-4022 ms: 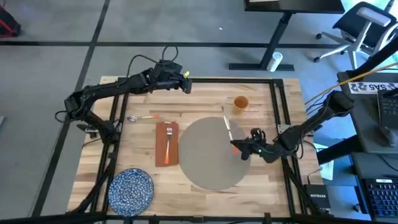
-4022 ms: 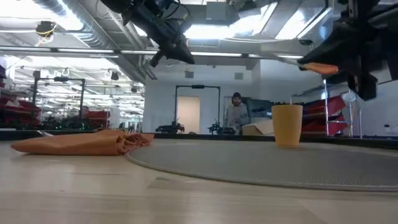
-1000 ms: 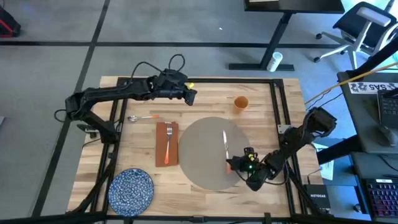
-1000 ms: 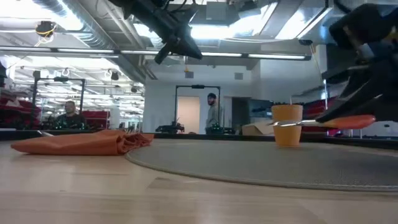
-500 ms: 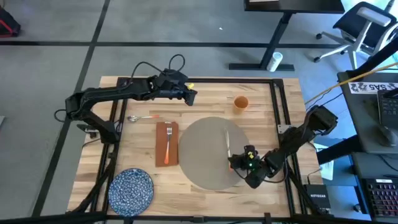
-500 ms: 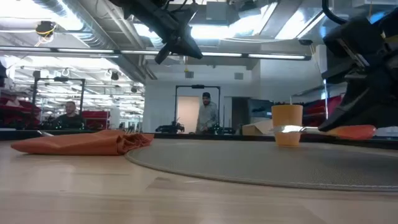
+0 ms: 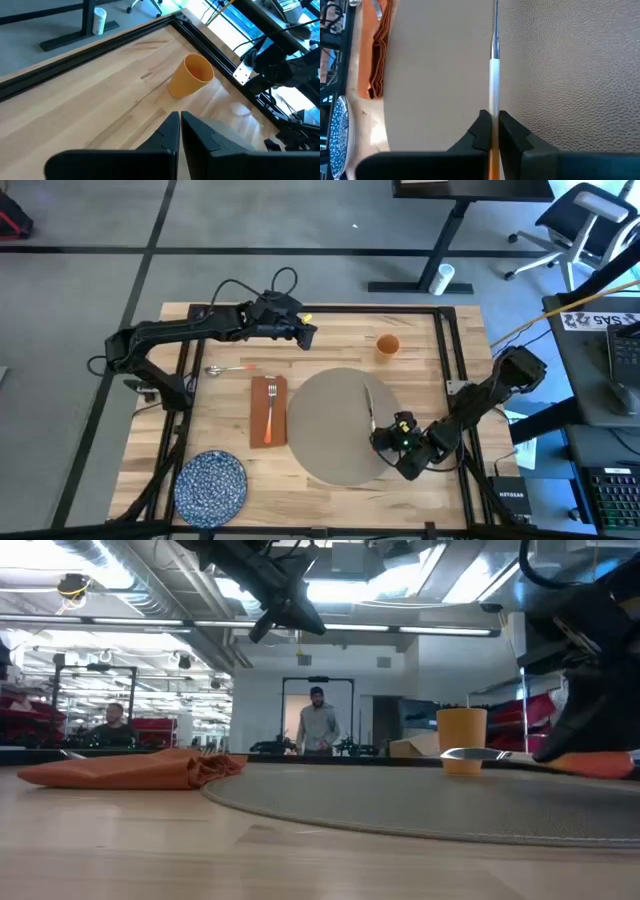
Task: Set table place
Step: Put the orange knife on the gray mat
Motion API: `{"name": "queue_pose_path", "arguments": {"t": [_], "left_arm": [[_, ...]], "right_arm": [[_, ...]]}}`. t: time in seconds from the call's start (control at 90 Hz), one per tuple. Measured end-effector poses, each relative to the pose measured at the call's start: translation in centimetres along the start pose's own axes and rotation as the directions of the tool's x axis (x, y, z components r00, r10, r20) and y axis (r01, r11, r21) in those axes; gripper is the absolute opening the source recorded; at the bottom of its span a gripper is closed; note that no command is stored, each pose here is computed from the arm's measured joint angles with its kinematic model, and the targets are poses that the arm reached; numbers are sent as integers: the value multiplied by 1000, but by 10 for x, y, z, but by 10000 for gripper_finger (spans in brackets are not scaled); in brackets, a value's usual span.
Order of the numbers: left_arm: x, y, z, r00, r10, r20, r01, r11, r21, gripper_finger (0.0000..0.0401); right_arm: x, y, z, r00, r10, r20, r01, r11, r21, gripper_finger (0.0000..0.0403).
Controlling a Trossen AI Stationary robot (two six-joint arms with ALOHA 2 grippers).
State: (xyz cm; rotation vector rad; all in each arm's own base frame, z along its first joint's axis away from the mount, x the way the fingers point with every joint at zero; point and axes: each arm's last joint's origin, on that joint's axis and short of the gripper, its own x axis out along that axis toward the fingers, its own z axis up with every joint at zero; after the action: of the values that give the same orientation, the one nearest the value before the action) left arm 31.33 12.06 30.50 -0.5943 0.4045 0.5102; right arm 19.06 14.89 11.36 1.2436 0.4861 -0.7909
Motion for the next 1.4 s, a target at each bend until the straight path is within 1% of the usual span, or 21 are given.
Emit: {"name": "queue_pose_path", "arguments": {"t": [0.111,0.256,0.356,0.6,1.144,1.4], "left_arm": [[0,0,0,1000,0,0,0,1000,0,0],[0,0,0,1000,0,0,0,1000,0,0],[0,0,0,1000,0,0,0,1000,0,0],[0,0,0,1000,0,0,0,1000,0,0],[0,0,0,1000,-13,-9,13,1000,16,0],[0,0,0,1000,-13,-9,13,1000,27,0]], "right_arm": [[0,-1,0,1000,-24,-19,23,1000,-8,0],[0,-6,0,994,-89,-57,87,996,-37,2],[0,-6,0,993,-99,-65,96,994,-47,11],[0,-6,0,993,-99,-68,95,993,-65,41],[0,-4,0,995,-76,-62,71,994,-79,68],[1,-3,1,996,-72,-59,67,994,-80,110]]}}
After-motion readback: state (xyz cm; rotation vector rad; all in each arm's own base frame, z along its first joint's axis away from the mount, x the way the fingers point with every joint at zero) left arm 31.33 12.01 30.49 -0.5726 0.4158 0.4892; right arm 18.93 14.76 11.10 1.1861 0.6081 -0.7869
